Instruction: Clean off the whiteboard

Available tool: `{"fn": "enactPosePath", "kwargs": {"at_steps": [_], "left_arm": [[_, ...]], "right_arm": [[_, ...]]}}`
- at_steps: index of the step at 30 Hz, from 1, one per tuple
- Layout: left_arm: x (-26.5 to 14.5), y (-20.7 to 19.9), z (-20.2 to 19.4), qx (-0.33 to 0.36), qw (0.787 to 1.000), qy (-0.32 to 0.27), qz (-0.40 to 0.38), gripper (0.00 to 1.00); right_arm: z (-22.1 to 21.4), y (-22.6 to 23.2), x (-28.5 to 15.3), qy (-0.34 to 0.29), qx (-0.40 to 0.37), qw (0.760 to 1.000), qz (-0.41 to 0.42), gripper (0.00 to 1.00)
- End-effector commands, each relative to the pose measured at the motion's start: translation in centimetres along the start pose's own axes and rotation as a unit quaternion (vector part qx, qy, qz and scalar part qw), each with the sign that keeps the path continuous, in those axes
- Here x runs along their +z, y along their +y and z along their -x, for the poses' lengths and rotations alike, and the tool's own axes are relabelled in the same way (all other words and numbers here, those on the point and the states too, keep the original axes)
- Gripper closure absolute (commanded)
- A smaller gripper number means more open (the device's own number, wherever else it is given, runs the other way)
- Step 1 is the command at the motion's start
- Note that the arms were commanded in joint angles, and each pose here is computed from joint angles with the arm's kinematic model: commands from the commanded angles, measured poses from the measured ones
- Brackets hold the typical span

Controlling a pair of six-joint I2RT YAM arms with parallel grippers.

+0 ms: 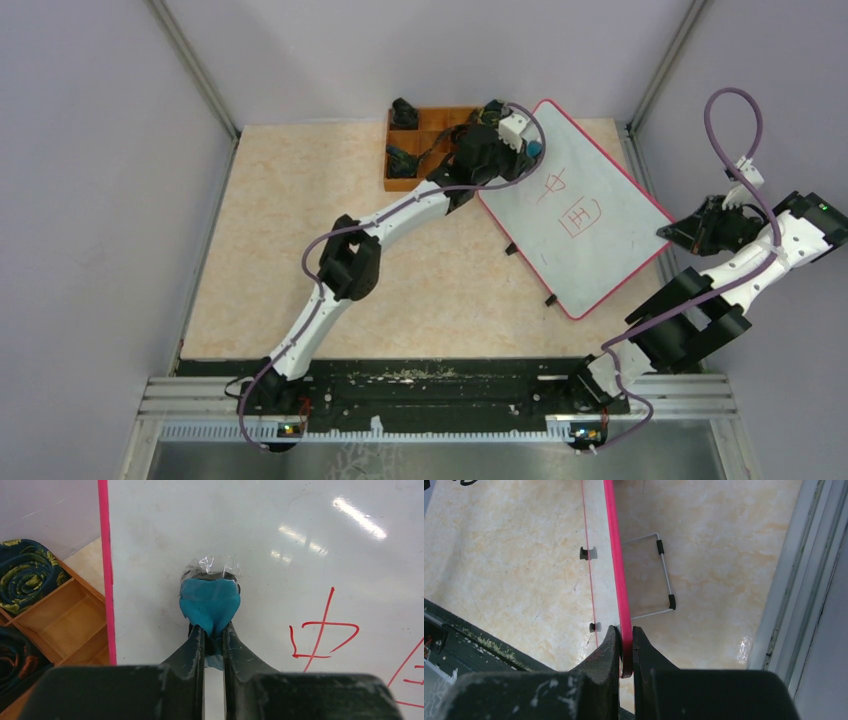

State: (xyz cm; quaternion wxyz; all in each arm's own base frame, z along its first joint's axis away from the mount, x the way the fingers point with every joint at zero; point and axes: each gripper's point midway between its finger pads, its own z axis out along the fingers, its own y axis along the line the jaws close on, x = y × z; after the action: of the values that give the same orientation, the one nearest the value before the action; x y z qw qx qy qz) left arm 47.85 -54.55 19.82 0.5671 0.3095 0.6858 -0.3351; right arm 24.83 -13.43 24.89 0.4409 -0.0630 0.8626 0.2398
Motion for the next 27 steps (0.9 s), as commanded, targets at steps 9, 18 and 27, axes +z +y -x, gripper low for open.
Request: {"fn": "enactPosePath", "kwargs": {"at_steps": [9, 18, 27], "left_arm": [[0.8, -12.7, 0.5, 0.003, 0.996, -0.017, -0.085, 1.00], [0.4, -15.8, -0.2, -0.004, 0.995, -0.005, -0.101, 1.00], [0.4, -6.8, -1.9, -0.012, 0.999, 0.026, -0.043, 1.00]], "right_arm": [[-0.3, -1.2, -0.8, 0.027, -0.097, 0.994, -0.043, 1.00], [-0.4, -1.2, -0.8, 0.028, -0.098, 0.994, -0.043, 1.00], [-0.5, -1.1, -0.7, 0.027, -0.099, 0.994, -0.042, 1.00]]}}
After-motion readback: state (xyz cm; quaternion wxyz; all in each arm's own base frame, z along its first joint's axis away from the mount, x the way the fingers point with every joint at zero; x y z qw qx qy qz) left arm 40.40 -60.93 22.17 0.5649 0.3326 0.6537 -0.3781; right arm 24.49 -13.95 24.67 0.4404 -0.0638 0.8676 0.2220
